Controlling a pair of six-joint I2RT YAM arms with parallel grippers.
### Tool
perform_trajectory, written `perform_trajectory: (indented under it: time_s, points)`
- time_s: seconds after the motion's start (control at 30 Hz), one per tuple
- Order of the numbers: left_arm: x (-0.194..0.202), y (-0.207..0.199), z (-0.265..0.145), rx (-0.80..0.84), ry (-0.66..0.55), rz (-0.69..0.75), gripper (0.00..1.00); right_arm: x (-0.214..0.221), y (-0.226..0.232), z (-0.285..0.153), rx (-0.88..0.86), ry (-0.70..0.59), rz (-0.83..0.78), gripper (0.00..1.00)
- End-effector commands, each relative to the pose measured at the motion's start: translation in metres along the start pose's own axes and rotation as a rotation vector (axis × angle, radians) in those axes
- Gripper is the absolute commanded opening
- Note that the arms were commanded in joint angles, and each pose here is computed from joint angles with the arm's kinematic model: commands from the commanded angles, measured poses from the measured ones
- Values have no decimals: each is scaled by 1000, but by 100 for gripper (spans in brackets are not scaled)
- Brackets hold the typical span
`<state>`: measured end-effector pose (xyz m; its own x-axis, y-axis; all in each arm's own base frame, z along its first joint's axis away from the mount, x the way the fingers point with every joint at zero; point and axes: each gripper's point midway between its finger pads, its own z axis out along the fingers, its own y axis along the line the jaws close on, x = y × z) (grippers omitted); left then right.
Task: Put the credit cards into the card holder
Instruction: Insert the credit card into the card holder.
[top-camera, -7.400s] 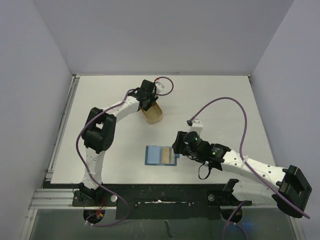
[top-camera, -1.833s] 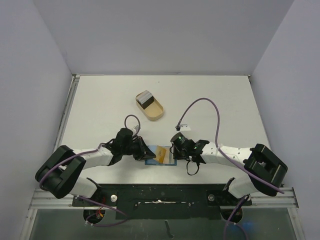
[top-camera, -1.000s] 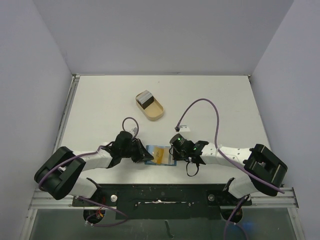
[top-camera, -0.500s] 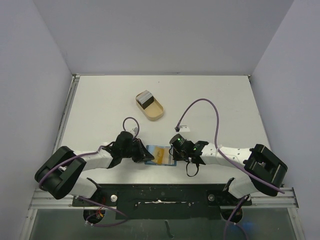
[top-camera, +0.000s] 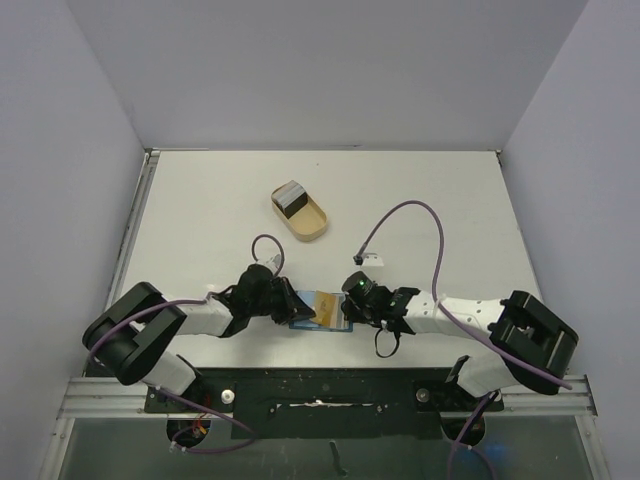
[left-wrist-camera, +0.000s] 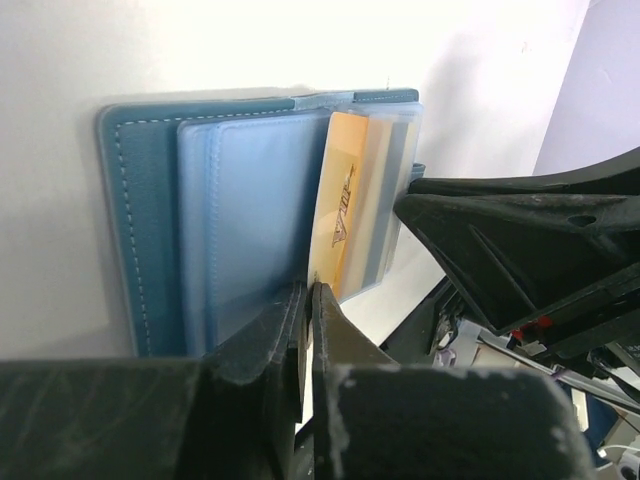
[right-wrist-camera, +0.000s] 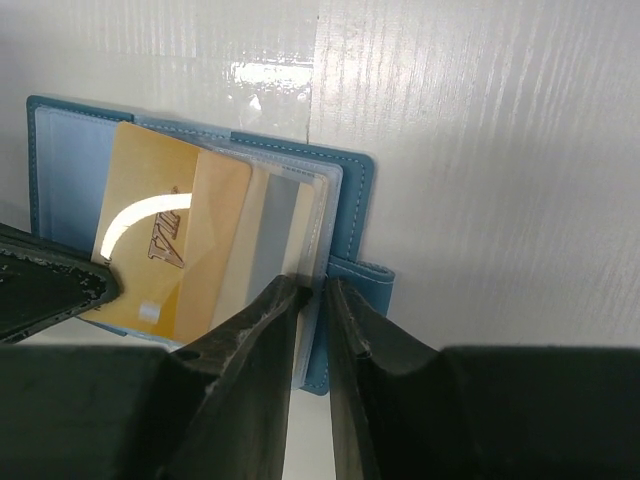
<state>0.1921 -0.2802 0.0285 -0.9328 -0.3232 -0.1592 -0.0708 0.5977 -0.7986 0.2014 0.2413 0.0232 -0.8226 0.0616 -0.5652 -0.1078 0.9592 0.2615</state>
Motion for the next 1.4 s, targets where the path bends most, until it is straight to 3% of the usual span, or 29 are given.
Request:
perform_trajectory:
  time_s: [0.0, 0.23, 0.37, 1.0, 1.37]
  points:
    - [-7, -19, 7, 49, -33, 27, 5, -2, 2, -5, -10, -24, 18, 21]
    - [-15, -24, -2, 15, -72, 92, 24, -13, 0, -15, 10, -52, 14, 21]
    - [-20, -23, -7, -9, -103, 115, 29, -18, 2, -18, -7, -70, 24, 22]
    - [-15, -25, 8, 0, -68, 139, 30, -11, 1, -11, -8, -54, 25, 22]
    - [-5, -43, 22, 49, -34, 172, 25, 1, -4, -5, -5, -35, 31, 21]
